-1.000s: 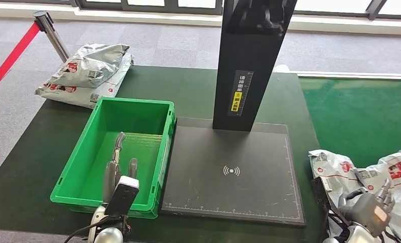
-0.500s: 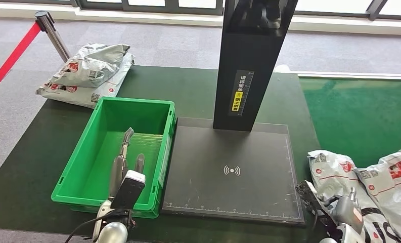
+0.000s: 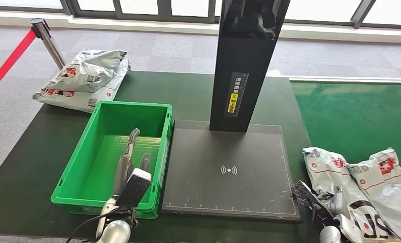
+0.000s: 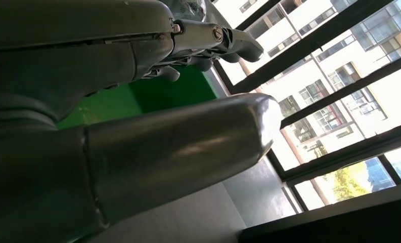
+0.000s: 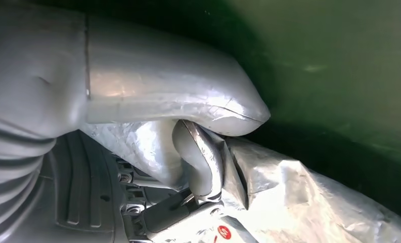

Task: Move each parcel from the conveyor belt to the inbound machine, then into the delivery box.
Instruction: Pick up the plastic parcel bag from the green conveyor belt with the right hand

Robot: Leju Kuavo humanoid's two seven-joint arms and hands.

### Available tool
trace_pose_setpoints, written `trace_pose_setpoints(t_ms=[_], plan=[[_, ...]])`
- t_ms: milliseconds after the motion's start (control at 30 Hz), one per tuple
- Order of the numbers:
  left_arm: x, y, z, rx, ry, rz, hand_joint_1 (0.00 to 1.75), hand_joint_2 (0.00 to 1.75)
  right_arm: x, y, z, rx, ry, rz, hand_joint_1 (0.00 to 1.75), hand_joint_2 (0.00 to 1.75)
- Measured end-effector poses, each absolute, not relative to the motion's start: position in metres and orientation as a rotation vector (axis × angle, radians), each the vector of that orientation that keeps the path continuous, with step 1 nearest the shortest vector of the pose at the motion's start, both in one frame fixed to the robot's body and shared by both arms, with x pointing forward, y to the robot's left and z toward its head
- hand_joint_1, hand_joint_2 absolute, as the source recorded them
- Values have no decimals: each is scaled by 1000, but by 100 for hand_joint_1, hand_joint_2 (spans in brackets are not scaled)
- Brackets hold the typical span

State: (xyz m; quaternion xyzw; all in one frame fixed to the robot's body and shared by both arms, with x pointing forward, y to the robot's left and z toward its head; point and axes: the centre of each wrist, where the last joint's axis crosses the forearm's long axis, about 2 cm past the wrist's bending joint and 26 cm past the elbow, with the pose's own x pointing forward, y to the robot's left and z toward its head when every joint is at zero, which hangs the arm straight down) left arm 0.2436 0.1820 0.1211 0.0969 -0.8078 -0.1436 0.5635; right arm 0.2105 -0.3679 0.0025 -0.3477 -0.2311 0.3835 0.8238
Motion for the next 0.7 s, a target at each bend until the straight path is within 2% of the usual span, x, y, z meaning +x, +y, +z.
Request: trace_pose_setpoints(t_ms=[133,300,700], plan=[[240,181,125,237,-1913,-342,0,0,213,-370,4,-821,-570,779,175,175],[225,182,125,250,-1908,-348,0,0,211,-369,19,-957,-770,606,175,175],[218,184,119,244,-1896,-344,0,0,197,-354,58,-912,-1167,329,175,175]])
